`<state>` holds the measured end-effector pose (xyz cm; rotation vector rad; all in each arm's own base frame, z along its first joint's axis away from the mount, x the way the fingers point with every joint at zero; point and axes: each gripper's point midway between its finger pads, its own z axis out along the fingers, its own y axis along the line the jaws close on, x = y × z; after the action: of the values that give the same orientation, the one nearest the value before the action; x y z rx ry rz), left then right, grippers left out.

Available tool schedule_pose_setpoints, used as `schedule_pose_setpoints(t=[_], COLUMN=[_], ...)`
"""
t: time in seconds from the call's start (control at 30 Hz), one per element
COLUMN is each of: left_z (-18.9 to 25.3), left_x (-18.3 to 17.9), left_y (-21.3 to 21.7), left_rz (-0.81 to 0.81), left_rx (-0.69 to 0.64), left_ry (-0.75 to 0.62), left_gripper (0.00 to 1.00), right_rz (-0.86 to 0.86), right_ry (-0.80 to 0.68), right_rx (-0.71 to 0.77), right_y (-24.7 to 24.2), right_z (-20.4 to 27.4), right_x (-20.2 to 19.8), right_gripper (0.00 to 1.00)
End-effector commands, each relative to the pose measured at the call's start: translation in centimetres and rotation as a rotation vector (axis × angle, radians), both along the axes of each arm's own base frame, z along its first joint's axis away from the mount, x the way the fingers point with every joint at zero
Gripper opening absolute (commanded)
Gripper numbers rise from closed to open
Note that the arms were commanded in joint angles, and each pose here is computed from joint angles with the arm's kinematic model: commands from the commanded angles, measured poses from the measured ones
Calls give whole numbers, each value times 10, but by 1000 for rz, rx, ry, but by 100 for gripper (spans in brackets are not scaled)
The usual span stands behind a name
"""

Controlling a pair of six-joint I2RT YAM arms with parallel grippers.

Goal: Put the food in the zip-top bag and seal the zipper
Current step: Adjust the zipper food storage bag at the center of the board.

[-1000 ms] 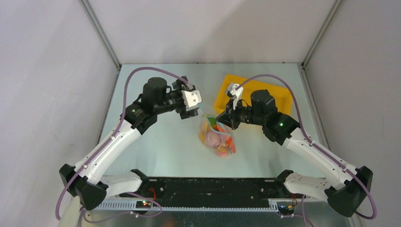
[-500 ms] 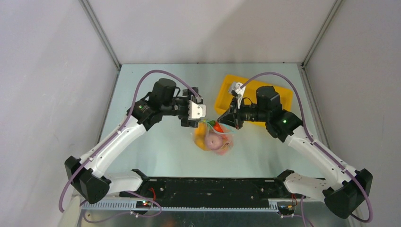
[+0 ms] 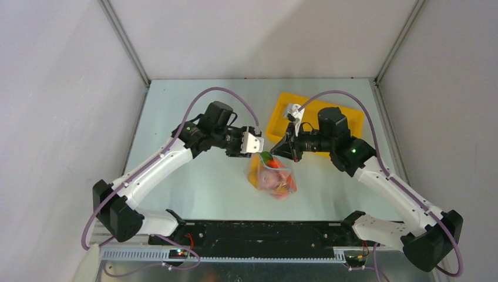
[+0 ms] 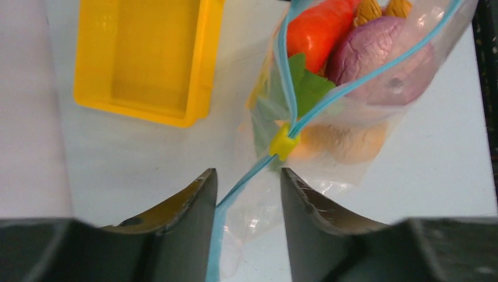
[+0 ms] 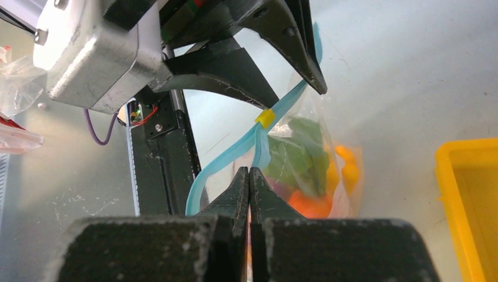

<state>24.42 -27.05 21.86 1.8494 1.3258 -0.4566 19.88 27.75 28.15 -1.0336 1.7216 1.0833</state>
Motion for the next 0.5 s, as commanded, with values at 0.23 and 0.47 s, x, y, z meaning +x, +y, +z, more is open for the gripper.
schedule_pose_setpoints(t=[0.23, 0.47], left_z=[41, 64], left_x=[-8, -60], left_y=[-5, -8], left_rz=[48, -123], left_rx=[-128, -240], left_ry=[-33, 7], left_gripper=[0, 0], right_rz=[-146, 60], right_ry=[-110, -288], right_rx=[-34, 15], right_y=[-31, -24], right_z=[9, 15], right_x=[9, -15], right_gripper=[10, 36])
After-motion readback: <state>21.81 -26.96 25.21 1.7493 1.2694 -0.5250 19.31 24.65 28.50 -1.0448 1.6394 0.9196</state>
